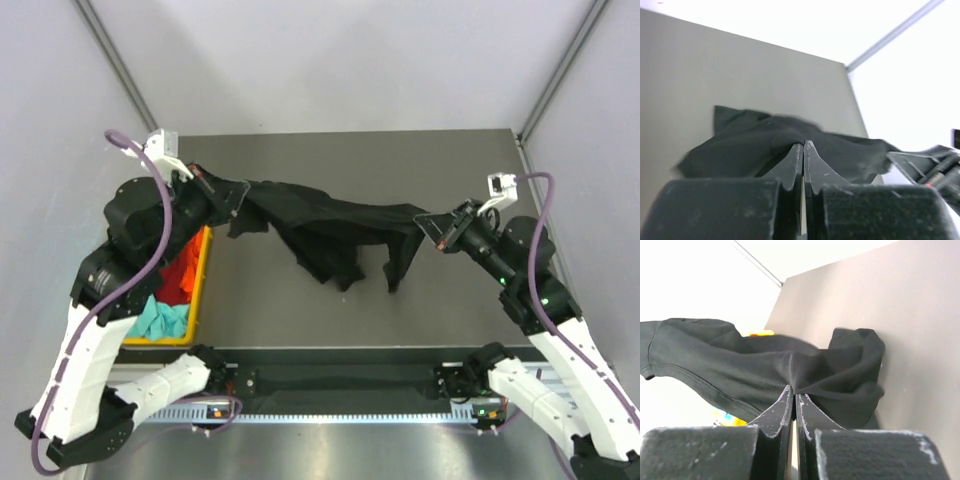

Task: Fold and stack the t-shirts
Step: Flatten the tshirt out

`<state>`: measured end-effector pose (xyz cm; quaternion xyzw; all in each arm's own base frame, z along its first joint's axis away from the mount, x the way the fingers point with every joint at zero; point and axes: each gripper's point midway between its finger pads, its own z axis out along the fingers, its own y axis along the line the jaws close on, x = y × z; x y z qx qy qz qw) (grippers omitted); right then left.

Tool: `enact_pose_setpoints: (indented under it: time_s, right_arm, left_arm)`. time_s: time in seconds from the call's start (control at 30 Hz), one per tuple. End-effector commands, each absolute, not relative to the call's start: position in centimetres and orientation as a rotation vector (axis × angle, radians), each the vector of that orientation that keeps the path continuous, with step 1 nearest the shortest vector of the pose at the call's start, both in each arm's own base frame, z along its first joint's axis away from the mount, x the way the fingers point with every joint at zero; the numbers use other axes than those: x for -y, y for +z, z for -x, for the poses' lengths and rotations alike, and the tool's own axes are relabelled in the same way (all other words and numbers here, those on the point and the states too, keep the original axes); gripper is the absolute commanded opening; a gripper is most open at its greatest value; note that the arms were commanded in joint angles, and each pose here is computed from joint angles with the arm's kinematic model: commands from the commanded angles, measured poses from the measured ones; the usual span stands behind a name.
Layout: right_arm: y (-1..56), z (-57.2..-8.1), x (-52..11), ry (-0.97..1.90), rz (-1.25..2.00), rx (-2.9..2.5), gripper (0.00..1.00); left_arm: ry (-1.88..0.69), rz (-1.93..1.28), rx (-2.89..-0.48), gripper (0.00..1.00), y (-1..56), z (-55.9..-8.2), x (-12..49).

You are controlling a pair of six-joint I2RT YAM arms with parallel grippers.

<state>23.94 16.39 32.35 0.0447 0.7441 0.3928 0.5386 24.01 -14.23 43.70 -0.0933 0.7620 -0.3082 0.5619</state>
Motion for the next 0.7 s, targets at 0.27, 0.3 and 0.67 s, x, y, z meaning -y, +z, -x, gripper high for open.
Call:
enact_pose_setpoints:
  time_s: [0.27, 0.3, 0.67]
  right_arm:
    - [22.6, -25.4, -13.1, 0.657, -0.292, -2.008, 0.00]
    - [21.5, -26.0, -12.4, 0.604, -0.311, -2.033, 0.00]
    - [13.6, -33.2, -7.1, 0.377, -0.457, -2.172, 0.29]
  left_arm:
    - [-0.609, -0.019, -1.859, 0.00, 36.4, -35.6, 21.7]
    - [-0.606, -0.014, -1.789, 0.00, 37.4, -37.3, 22.3]
    - [-0.643, -0.080, -1.595, 0.00, 30.4, -58.3, 33.2]
